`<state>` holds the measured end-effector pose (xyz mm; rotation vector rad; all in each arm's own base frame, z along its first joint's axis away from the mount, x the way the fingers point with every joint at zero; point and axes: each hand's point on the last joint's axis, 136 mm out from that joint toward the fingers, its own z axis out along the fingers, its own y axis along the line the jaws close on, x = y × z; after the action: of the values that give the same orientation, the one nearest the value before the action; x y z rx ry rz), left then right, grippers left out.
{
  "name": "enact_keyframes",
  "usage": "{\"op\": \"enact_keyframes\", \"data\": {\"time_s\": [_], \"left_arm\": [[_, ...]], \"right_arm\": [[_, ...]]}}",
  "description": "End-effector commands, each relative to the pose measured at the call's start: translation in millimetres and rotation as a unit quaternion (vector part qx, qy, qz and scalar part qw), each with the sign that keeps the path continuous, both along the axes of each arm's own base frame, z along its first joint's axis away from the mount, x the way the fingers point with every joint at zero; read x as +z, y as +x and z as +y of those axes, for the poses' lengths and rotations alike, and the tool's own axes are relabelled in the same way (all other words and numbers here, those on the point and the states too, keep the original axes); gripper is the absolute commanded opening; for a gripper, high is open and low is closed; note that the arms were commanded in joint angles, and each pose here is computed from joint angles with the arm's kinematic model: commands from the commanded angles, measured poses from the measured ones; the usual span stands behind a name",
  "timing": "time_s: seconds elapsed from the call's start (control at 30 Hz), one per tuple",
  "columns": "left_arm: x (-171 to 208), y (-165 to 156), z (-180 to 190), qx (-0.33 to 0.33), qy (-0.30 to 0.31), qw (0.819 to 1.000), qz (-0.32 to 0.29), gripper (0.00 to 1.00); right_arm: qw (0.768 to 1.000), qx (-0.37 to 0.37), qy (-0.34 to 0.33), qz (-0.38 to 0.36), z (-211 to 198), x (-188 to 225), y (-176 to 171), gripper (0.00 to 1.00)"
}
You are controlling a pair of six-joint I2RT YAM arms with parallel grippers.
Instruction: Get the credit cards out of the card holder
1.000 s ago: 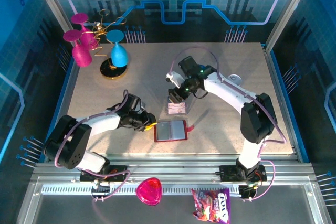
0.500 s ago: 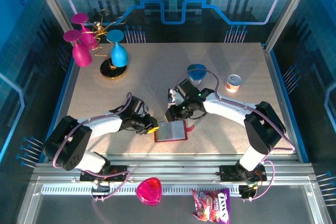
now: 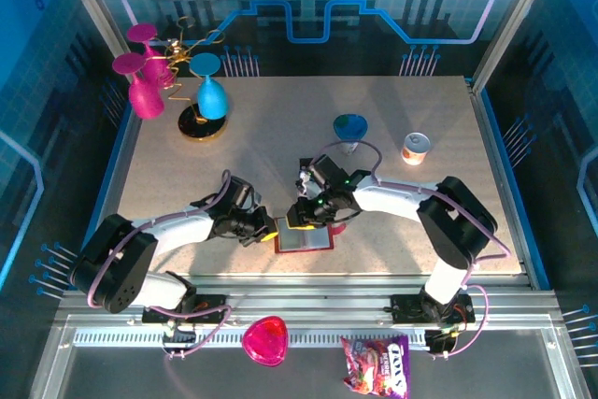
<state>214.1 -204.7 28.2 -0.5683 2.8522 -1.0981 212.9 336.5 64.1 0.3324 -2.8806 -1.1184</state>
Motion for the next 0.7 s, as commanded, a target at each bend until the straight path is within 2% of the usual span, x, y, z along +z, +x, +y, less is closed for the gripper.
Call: {"op": "enact_keyframes", "data": {"time_s": [0.0, 0.67], "left_arm": [[-9, -8, 0, -0.005, 0.004, 1.0, 0.013, 0.07], [-22, -14, 4, -0.015, 0.02, 0.999, 0.03, 0.06]], "right_arm": [[1.0, 0.005, -0.002, 0.028, 7, -10, -7, 0.35], [0.998, 0.008, -0.045, 0.051, 10, -33, -15, 0.41]]}}
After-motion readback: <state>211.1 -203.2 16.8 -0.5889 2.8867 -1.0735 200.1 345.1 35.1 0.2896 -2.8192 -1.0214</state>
